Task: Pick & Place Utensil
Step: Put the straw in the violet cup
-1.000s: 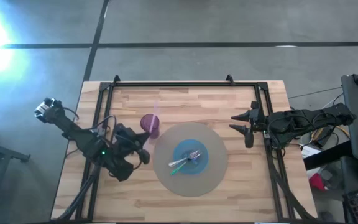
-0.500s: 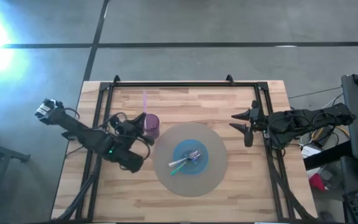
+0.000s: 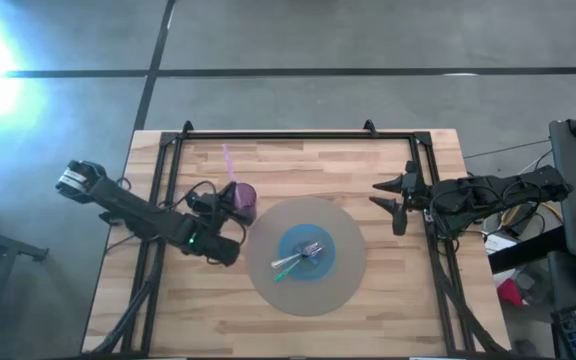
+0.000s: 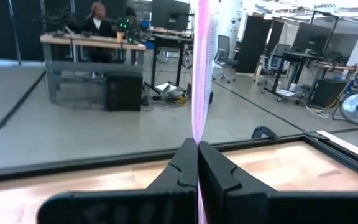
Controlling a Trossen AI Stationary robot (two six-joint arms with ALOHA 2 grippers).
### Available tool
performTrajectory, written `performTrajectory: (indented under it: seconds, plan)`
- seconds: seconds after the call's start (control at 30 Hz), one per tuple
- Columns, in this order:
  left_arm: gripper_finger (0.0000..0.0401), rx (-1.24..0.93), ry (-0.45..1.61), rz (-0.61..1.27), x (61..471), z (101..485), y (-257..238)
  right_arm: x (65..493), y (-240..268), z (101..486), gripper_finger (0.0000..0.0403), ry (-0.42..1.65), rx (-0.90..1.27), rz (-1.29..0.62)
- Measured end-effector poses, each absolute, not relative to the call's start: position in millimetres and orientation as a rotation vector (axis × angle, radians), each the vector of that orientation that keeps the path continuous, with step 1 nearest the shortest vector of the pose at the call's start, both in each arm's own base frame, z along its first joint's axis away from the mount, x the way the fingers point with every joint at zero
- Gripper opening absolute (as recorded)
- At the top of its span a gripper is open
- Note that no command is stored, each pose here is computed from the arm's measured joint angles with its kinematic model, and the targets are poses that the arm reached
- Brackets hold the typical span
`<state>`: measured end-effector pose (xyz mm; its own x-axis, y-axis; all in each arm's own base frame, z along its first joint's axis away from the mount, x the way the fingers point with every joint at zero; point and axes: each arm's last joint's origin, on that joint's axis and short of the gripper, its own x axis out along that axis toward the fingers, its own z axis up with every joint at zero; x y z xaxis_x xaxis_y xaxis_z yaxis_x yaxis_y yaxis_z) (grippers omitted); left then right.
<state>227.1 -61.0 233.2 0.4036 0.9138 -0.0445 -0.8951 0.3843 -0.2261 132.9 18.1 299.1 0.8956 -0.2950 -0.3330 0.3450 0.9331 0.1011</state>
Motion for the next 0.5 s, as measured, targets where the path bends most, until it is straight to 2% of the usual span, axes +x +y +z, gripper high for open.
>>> performTrajectory:
  seconds: [0.23, 0.5]
  plan:
    - [0.0000, -0.300, -0.096, 1.167, 229.9, 217.9, -50.7, 132.9, 18.1, 299.1, 0.0169, 0.319, 0.160, -0.333]
    - [0.0000, -0.359, 0.008, 1.144, 236.8, 213.2, -35.9, 132.9, 18.0, 299.1, 0.0169, 0.319, 0.160, -0.333]
